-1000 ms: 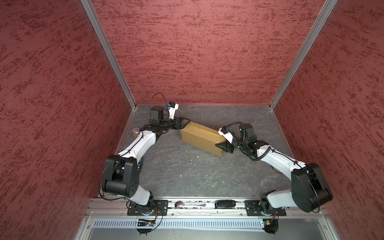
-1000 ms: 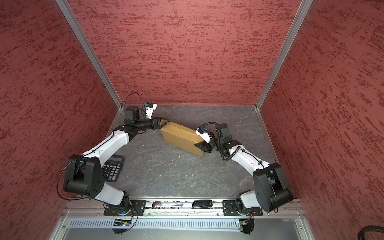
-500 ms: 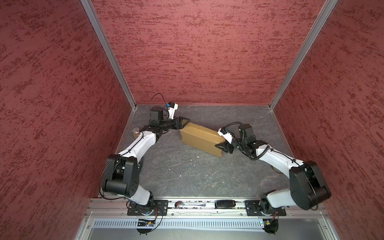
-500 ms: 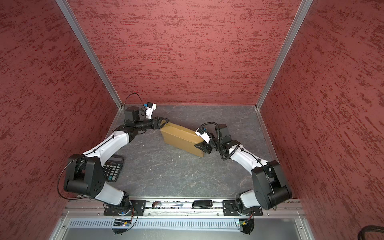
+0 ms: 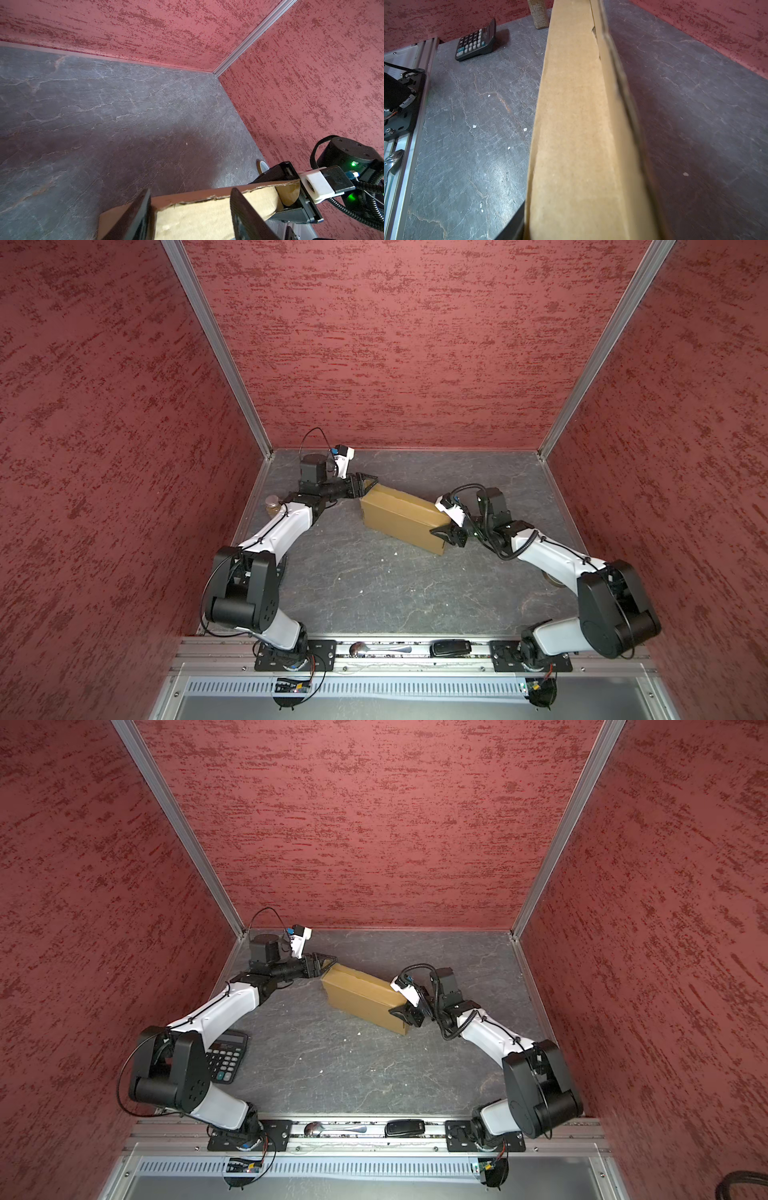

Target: Fold the paper box

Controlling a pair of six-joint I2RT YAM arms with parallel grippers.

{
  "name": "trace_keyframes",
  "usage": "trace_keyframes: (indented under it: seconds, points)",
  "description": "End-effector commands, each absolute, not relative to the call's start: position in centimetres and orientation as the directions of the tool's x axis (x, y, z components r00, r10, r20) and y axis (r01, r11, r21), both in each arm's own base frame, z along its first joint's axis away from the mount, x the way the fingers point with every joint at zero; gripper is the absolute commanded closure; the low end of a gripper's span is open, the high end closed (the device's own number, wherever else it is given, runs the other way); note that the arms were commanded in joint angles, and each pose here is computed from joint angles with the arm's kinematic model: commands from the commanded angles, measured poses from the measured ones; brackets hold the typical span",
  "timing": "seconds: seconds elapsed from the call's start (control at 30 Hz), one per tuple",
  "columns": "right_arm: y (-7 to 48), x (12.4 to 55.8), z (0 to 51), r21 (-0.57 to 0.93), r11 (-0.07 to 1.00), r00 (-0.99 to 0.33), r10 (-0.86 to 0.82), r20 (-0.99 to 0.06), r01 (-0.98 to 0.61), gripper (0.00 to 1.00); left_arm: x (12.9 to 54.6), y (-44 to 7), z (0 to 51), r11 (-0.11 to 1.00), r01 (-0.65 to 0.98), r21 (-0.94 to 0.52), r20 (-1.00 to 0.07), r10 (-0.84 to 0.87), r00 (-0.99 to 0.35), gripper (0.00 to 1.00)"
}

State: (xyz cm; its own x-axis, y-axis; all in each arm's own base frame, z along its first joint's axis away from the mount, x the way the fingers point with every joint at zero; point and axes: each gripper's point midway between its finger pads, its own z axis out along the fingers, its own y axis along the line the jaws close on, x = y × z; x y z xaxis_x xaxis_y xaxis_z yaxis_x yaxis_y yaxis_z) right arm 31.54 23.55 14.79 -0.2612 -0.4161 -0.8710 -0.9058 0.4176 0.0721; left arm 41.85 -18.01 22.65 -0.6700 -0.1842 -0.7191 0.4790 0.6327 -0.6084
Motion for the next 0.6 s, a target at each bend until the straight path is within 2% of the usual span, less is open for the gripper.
trace_keyframes:
  seconds: [0.0,0.2,0.57]
  points:
    - [24.14,32.39,16.28,0.037,0.412,-0.216,-0.397,-0.892,-0.911,0.79,41.79,-18.75,21.84,0.625,0.467,-0.626,-0.697,-0.179,-0.695,0.42]
    - [24.12,32.44,16.35,0.034,0.414,-0.215,-0.4,-0.891,-0.909,0.8,41.9,-18.72,21.66,0.638,0.438,-0.633,-0.684,-0.196,-0.703,0.48]
    - [23.97,32.42,16.37,0.031,0.424,-0.218,-0.402,-0.89,-0.905,0.81,41.34,-18.65,21.15,0.676,0.399,-0.62,-0.678,-0.205,-0.706,0.51]
